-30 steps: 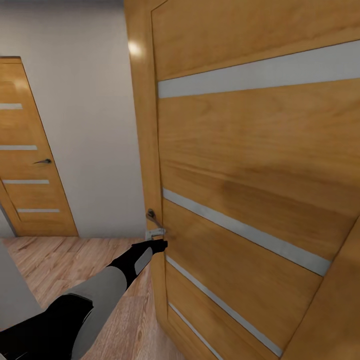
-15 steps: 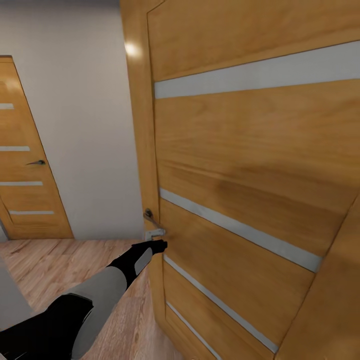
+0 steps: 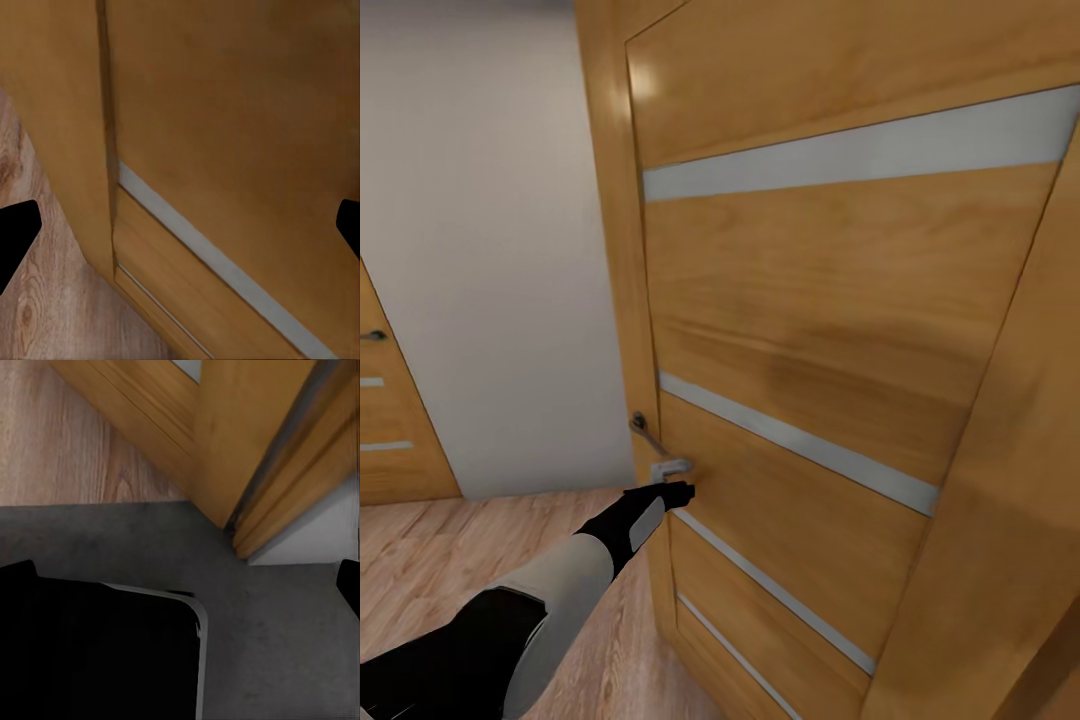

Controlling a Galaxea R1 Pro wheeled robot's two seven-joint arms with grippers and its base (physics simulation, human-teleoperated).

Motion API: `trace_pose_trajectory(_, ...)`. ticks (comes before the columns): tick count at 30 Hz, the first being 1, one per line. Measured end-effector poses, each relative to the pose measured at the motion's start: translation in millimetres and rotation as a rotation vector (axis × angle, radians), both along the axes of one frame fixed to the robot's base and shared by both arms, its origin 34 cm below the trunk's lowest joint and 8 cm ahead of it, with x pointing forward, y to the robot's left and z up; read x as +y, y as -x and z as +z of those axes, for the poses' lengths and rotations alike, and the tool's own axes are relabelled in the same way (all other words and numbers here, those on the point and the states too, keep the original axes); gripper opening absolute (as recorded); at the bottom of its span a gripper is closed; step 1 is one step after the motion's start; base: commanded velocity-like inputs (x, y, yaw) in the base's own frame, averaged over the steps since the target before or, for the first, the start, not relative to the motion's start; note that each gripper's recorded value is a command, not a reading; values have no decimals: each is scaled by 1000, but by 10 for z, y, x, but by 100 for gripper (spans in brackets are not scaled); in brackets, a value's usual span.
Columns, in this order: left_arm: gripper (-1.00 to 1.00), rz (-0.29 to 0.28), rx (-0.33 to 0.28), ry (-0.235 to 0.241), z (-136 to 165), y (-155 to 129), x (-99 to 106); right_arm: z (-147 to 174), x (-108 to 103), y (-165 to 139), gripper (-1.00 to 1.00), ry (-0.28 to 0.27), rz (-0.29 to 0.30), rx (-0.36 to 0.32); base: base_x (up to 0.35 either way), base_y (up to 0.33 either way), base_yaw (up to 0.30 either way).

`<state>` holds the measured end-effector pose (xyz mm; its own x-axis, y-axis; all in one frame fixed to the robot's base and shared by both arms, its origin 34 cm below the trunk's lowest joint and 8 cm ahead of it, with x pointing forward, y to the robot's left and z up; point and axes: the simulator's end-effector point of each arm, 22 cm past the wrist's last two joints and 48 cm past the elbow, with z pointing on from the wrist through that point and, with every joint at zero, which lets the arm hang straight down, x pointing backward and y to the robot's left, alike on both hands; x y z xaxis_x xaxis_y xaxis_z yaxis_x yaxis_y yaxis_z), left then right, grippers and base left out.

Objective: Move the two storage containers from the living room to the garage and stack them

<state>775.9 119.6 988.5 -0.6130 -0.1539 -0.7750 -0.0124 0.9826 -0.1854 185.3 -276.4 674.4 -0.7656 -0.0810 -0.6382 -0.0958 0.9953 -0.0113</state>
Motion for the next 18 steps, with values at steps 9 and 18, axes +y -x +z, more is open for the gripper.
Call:
trace_pose_trajectory(9, 100, -1, -4, 3, 28, -3, -6, 2, 1, -10, 100, 0, 1, -3, 0, 0, -185)
trace_pose_trajectory(18, 100, -2, -4, -1, 28, -1, -2, 3, 1, -11, 100, 0, 1, -4, 0, 0, -115)
